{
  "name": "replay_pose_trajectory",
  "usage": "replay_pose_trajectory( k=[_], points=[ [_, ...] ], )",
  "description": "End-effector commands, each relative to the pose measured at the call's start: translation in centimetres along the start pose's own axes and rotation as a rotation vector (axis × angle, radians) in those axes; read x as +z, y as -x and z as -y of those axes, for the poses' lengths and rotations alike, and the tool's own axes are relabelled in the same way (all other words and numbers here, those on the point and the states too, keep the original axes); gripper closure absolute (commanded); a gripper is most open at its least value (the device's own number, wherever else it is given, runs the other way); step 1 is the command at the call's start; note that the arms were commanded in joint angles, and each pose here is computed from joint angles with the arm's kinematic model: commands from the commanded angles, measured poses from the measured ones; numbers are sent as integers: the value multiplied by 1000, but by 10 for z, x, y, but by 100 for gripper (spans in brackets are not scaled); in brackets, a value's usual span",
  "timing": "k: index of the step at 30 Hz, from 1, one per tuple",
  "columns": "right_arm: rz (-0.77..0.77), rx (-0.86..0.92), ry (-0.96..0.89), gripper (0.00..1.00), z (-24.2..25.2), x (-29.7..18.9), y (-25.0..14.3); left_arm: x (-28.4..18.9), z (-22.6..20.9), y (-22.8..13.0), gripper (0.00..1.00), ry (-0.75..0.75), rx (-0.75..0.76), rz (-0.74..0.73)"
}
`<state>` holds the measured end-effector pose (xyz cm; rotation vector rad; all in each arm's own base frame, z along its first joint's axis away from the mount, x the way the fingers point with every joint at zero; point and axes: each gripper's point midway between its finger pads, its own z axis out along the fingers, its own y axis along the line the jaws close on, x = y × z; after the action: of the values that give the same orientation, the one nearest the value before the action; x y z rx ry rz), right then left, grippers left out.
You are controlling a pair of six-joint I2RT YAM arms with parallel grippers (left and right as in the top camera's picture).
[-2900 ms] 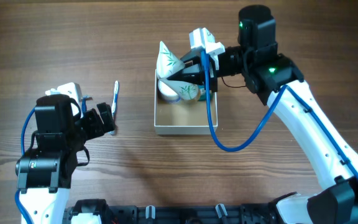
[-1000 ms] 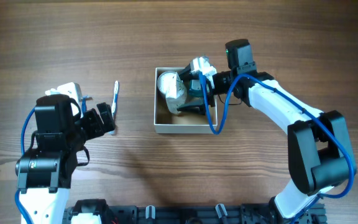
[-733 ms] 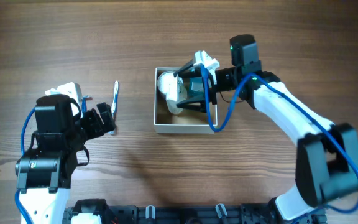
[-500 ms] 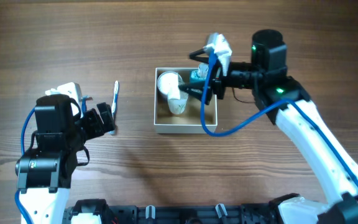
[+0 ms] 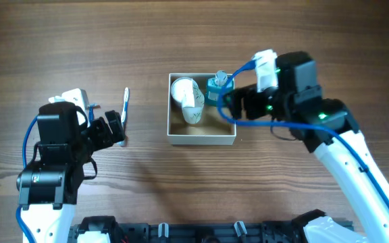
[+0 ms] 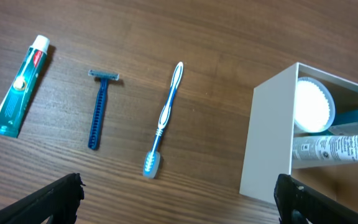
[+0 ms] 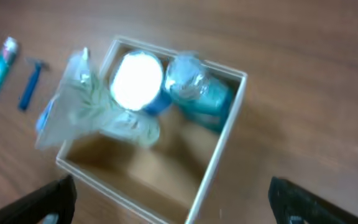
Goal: Pack container
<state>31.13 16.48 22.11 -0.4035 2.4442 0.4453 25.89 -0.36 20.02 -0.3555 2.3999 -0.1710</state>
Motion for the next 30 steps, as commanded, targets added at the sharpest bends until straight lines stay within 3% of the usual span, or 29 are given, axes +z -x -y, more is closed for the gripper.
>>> replay_pose_trajectory(
  k=[1, 6, 9, 12, 20, 30],
  points=[
    [88, 67, -134, 0, -14, -52, 40, -3, 4, 5, 0, -10, -8, 16],
    [-128, 245, -251, 0, -9, -66, 26, -3, 4, 5, 0, -10, -9, 16],
    [-77, 168, -147, 0, -28, -53, 47, -3, 4, 5, 0, -10, -9, 16],
    [-75, 225, -136, 0, -37, -47, 48, -3, 3, 5, 0, -10, -9, 15],
    [-229, 197, -186, 0, -84, 46, 18, -3, 3, 5, 0, -10, -21, 15],
    [-266, 190, -276, 0, -75, 113, 6, -3, 3, 5, 0, -10, -21, 15]
  ],
)
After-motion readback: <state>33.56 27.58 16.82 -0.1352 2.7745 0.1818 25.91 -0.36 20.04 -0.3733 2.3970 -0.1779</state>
